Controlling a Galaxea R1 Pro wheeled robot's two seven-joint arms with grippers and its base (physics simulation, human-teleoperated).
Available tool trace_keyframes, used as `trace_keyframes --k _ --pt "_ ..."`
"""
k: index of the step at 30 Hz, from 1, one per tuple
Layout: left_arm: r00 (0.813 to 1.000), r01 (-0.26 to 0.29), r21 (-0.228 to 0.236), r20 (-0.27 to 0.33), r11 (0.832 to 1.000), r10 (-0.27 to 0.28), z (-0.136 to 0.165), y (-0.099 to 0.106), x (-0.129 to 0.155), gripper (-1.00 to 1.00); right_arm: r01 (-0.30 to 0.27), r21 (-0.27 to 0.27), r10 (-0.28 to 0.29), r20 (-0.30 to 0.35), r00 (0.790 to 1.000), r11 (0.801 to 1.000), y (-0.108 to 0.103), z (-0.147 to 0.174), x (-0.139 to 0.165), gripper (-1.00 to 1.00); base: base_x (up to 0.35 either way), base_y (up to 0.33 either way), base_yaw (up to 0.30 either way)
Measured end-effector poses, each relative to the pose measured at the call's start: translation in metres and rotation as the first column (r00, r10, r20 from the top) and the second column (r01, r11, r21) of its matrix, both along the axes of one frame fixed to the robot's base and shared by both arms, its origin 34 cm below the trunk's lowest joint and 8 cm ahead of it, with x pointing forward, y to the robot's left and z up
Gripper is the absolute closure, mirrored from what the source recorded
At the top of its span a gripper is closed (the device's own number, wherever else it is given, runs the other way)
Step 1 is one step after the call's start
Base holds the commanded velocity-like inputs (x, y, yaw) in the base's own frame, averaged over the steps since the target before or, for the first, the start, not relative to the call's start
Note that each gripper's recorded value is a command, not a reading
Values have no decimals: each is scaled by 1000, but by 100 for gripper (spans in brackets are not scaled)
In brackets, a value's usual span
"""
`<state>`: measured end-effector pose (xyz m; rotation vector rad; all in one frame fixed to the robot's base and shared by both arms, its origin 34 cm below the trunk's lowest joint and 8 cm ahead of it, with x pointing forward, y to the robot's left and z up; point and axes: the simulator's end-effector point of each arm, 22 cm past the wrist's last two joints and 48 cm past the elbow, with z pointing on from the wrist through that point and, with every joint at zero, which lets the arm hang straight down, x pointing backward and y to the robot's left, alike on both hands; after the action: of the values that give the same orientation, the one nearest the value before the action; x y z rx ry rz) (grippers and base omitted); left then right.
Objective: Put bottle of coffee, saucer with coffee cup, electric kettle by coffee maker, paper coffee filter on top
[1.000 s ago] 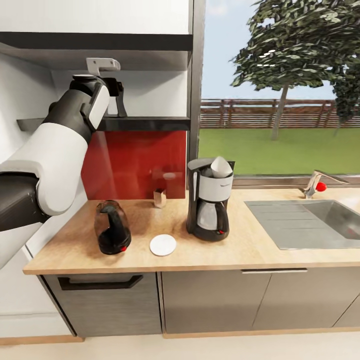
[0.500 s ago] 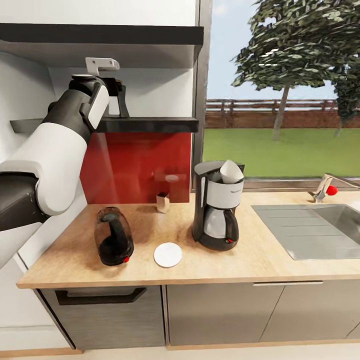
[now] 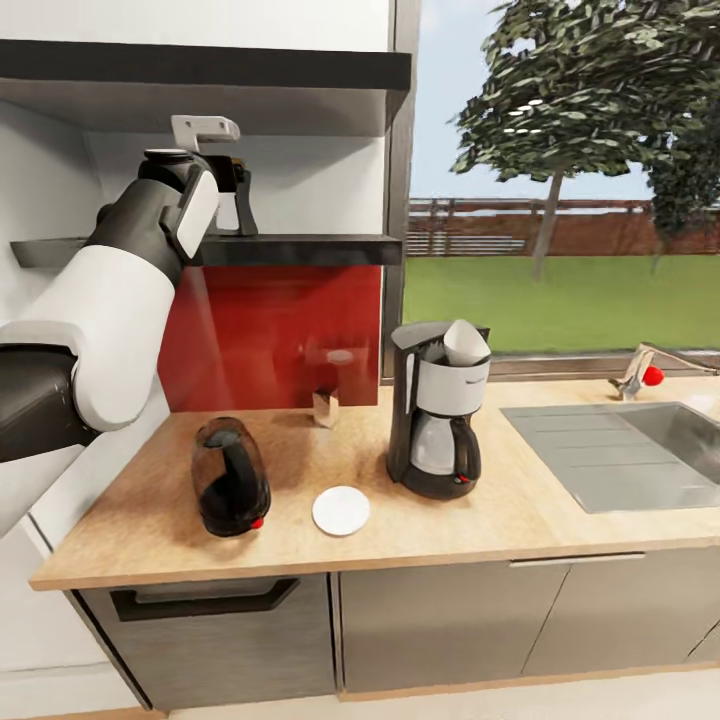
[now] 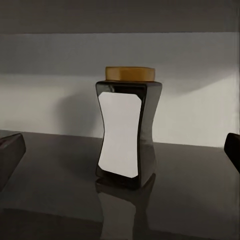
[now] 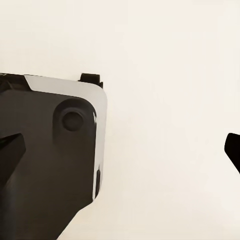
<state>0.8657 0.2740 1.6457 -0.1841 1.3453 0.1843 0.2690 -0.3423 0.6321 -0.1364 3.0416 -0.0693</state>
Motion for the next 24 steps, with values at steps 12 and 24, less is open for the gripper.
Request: trace_keyframes --k 12,24 --pt "1000 -3 -1 -1 1000 3 -1 2 0 -100 0 0 0 1 1000 1000 1 0 0 -100 0 8 -26" --pt "1000 -2 -1 -5 1000 2 -2 2 0 -100 -1 2 1 1 1000 1000 2 0 0 -100 131 0 0"
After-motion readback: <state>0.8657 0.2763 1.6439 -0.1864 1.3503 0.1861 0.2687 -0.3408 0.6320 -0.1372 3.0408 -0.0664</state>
